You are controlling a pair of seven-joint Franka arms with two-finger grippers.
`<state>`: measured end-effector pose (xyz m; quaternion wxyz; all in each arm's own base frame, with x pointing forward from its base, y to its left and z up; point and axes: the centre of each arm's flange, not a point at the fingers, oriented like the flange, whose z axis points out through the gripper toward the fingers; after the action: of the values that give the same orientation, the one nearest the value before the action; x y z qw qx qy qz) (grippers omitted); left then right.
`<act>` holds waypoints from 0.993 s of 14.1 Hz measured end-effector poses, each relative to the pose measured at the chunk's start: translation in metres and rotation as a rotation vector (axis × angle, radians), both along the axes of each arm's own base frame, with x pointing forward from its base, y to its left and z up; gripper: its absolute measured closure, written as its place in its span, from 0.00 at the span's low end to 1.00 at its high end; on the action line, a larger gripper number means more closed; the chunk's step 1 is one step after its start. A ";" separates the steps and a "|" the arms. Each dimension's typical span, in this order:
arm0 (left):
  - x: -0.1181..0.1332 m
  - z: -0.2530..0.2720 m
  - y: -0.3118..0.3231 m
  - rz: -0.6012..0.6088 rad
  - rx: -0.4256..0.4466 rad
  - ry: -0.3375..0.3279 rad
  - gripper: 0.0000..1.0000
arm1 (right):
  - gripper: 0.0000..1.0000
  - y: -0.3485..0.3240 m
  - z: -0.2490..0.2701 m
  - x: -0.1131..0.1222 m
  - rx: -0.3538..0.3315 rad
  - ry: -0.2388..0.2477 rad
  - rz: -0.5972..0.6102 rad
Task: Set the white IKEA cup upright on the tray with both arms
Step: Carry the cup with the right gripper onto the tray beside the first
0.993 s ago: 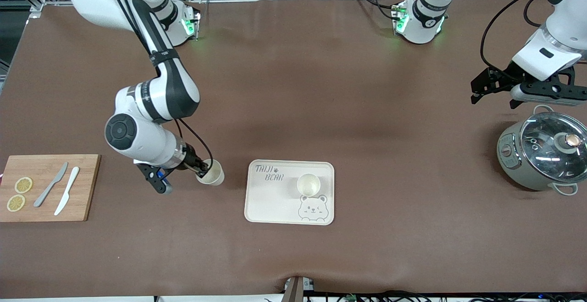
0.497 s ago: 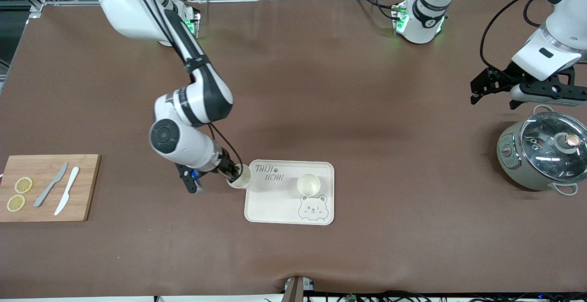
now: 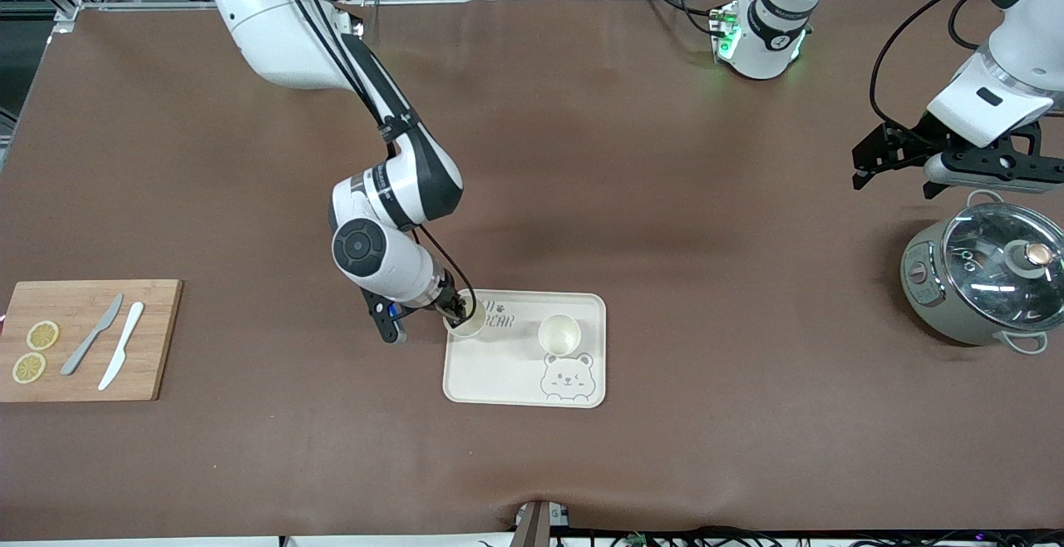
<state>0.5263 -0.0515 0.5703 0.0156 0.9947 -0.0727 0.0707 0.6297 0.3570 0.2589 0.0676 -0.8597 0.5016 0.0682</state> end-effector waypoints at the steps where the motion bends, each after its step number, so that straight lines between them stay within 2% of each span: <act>1: 0.000 0.000 0.000 0.000 0.000 0.000 0.00 | 0.97 0.003 -0.002 -0.002 -0.001 0.003 0.004; 7: 0.000 -0.001 0.000 0.000 0.000 0.001 0.00 | 0.97 0.009 -0.019 -0.006 -0.006 0.014 0.007; 8: 0.000 -0.001 0.000 0.000 0.000 0.001 0.00 | 0.94 0.008 -0.021 -0.005 -0.006 0.011 0.006; 11: 0.000 -0.001 0.000 0.000 0.000 0.001 0.00 | 0.62 0.009 -0.021 -0.004 -0.004 0.004 0.013; 14: 0.000 -0.001 0.000 0.001 0.000 0.001 0.00 | 0.31 0.016 -0.001 0.004 0.015 -0.032 0.047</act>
<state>0.5266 -0.0515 0.5698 0.0156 0.9948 -0.0724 0.0702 0.6341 0.3728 0.2576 0.0805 -0.8717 0.4797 0.0598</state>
